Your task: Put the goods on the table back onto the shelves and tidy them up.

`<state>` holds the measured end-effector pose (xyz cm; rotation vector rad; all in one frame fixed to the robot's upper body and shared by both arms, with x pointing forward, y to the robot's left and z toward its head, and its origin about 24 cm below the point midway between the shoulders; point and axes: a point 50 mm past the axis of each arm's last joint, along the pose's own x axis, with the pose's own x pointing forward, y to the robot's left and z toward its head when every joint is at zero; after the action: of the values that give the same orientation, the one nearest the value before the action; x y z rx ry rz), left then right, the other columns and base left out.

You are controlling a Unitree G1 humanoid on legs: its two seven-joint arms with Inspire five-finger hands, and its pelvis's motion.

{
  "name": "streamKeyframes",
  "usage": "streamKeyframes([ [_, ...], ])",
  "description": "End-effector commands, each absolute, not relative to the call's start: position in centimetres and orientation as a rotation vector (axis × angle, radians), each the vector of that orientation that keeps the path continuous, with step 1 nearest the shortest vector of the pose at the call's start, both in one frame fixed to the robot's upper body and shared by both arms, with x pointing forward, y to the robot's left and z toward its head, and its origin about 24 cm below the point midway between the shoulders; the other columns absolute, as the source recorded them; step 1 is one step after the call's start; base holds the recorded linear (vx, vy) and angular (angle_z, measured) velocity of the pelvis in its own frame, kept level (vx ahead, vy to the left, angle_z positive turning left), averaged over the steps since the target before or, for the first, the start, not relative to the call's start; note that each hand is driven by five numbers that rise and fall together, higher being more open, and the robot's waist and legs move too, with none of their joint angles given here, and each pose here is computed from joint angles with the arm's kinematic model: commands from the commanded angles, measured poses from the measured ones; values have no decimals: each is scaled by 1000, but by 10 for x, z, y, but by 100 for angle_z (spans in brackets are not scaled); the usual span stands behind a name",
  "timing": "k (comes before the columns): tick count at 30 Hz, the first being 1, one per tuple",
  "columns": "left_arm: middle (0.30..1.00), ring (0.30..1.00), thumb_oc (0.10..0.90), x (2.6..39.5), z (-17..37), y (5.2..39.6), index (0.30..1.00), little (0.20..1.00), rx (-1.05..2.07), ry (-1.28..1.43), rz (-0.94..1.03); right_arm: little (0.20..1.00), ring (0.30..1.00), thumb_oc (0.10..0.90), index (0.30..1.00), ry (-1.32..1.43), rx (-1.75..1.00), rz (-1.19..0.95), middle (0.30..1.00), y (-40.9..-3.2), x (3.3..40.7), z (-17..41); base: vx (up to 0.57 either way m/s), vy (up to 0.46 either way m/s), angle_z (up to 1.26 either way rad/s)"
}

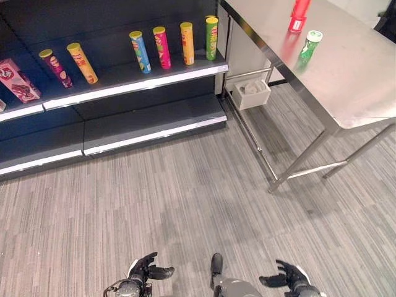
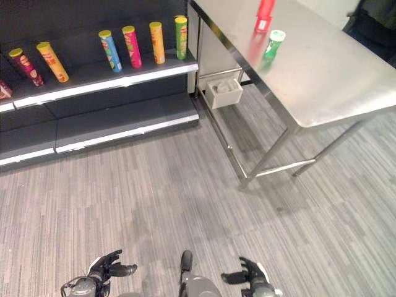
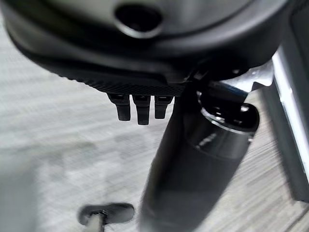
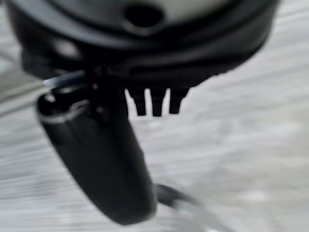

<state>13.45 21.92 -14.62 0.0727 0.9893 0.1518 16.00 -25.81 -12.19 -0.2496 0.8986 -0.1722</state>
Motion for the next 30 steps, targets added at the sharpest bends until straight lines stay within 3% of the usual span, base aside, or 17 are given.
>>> streamKeyframes([
  [1, 900, 900, 800, 149, -136, 230, 900, 900, 97, 922, 156, 900, 900, 800, 900, 864, -300, -251, 900, -287, 159, -110, 268, -13, -28],
  [17, 900, 900, 800, 140, -144, 223, 900, 900, 135, 977, 106, 900, 900, 800, 900, 894, -320, -262, 900, -288, 145, -115, 213, 72, -32],
  [30, 900, 900, 800, 144, -134, 250, 900, 900, 188, 940, 163, 900, 900, 800, 900, 769, -291, -193, 900, -266, 182, -102, 159, 296, -27],
])
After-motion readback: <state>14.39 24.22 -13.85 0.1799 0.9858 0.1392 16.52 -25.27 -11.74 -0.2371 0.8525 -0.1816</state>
